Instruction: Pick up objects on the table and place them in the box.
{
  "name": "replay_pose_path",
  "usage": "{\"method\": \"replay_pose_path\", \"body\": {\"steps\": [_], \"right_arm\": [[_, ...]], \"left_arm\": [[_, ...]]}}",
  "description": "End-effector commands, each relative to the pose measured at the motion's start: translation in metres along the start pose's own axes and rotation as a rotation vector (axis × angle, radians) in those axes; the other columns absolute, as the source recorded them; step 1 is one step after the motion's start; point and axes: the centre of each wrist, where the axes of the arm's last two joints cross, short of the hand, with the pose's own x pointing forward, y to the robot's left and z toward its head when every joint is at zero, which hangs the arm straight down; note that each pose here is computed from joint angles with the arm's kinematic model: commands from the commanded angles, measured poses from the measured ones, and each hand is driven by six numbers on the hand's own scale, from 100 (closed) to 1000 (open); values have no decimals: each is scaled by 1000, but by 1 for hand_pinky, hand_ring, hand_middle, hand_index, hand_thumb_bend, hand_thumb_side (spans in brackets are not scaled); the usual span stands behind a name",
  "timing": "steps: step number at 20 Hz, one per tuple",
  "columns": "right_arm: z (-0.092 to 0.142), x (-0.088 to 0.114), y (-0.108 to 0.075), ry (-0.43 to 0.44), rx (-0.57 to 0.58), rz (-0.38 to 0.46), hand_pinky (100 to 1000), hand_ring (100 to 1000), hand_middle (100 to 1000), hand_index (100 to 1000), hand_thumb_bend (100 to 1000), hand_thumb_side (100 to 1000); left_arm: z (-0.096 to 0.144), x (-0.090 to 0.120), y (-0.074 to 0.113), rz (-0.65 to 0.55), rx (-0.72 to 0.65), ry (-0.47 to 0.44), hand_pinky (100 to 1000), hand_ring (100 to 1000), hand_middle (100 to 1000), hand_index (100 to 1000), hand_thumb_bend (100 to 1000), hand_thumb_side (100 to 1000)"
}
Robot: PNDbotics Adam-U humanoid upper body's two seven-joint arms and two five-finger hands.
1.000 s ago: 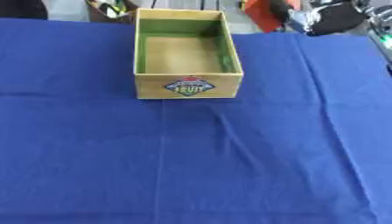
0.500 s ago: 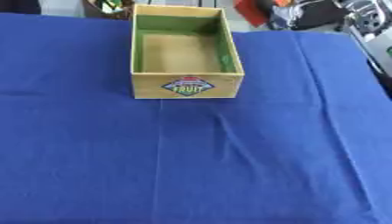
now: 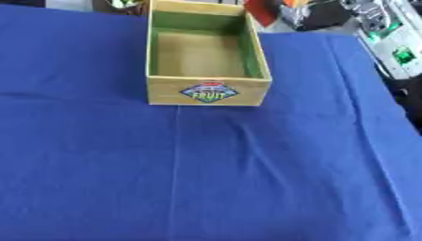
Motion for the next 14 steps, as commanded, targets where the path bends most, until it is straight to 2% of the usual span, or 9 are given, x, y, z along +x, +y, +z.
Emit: {"method": "replay_pose_path", "body": {"steps": [1, 7, 13, 14], "right_arm": [[-4, -6, -17, 7, -40, 21, 535, 476, 259, 223, 315, 637], [-10, -14, -17, 34, -74, 8, 526, 469, 252, 223, 343, 613], [-14, -19, -14, 34, -90, 32, 521, 471, 251, 225, 318, 633], [-15, -20, -13, 32, -93, 42, 517, 473, 253, 226, 291, 657]], "left_arm": [[-5, 5, 3, -27, -15, -27, 100, 142, 178, 407, 100, 1000], [-7, 5, 3, -31, -16, -37, 100, 142, 178, 407, 100, 1000], [-9, 5, 3, -37, -18, -46, 100, 141, 178, 407, 100, 1000], [-10, 5, 3, -38, -20, -48, 100, 141, 178, 407, 100, 1000]]}}
